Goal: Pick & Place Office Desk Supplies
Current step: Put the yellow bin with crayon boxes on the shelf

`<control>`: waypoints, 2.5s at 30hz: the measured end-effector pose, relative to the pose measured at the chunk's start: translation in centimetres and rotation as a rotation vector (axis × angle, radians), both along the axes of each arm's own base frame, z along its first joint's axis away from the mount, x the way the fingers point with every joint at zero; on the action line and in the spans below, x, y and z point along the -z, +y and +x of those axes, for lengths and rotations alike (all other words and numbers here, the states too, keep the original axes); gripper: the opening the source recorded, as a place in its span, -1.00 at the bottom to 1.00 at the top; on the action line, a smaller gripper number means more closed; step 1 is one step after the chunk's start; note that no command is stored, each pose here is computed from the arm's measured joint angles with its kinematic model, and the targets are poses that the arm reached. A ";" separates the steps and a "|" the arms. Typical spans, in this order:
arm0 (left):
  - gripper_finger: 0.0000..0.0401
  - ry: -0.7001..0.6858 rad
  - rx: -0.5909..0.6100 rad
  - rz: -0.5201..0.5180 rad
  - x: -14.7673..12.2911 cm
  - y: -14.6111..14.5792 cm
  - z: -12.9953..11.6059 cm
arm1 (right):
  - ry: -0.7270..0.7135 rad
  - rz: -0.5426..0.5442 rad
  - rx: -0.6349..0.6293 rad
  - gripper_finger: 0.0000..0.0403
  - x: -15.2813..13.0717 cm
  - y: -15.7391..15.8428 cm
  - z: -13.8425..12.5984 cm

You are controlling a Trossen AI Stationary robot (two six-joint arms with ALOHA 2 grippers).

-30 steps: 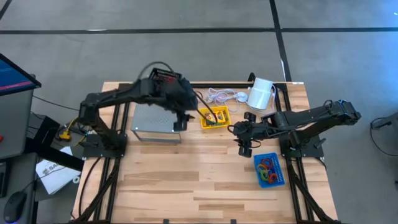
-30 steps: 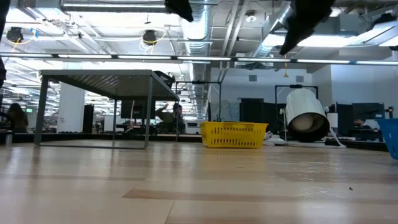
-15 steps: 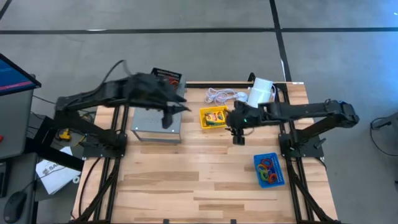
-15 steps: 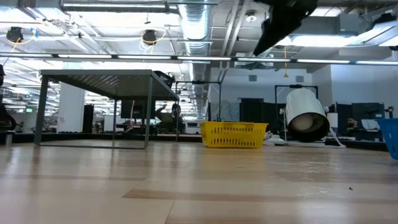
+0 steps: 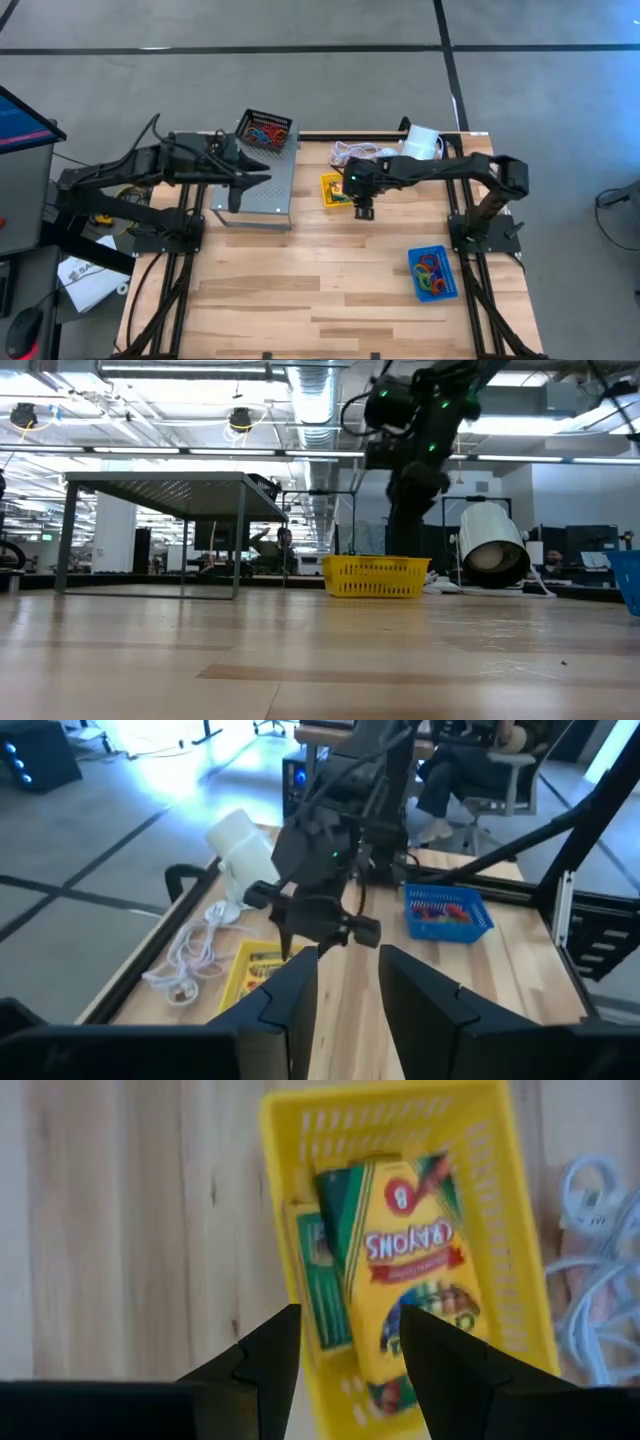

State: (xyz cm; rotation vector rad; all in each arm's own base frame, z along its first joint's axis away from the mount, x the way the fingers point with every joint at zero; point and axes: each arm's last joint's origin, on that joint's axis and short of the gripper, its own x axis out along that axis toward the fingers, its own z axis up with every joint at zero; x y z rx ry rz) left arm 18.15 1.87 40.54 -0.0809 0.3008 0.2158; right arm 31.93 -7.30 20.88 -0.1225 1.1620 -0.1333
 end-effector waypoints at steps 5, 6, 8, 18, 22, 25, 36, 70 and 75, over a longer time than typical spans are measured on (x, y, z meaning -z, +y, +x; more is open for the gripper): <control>-0.48 0.025 0.006 -0.004 1.0 -0.1 -0.5 | 0.090 -0.019 0.029 -0.17 0.7 -0.6 0.0; -0.48 0.014 0.010 -0.004 0.9 -0.1 -0.7 | 0.089 -0.028 0.028 -0.17 0.7 -0.6 0.1; -0.48 0.033 0.013 -0.008 1.4 -0.1 -0.9 | 0.124 -0.022 0.029 -0.17 0.7 -0.5 -0.2; -0.48 0.009 0.022 -0.006 1.1 -0.1 -0.9 | 0.183 0.012 0.063 -0.17 -0.6 0.9 -1.5; -0.48 0.004 0.052 -0.017 1.1 -0.2 -0.9 | 0.176 0.012 0.053 -0.17 -0.6 1.3 -1.3; -0.48 0.002 0.071 -0.026 1.1 -0.3 -0.8 | 0.152 0.006 0.047 -0.17 -0.6 1.4 -1.1; -0.48 -0.002 0.063 -0.047 1.1 -0.3 -0.8 | 0.151 0.003 0.049 -0.17 0.3 0.8 -0.6; -0.48 0.014 0.131 -0.069 1.4 -0.4 -0.2 | 0.280 0.047 -0.018 -0.98 3.8 3.7 0.6; -0.48 0.031 0.130 -0.071 1.6 -0.4 0.3 | 0.245 0.112 -0.032 -0.98 3.0 5.6 0.7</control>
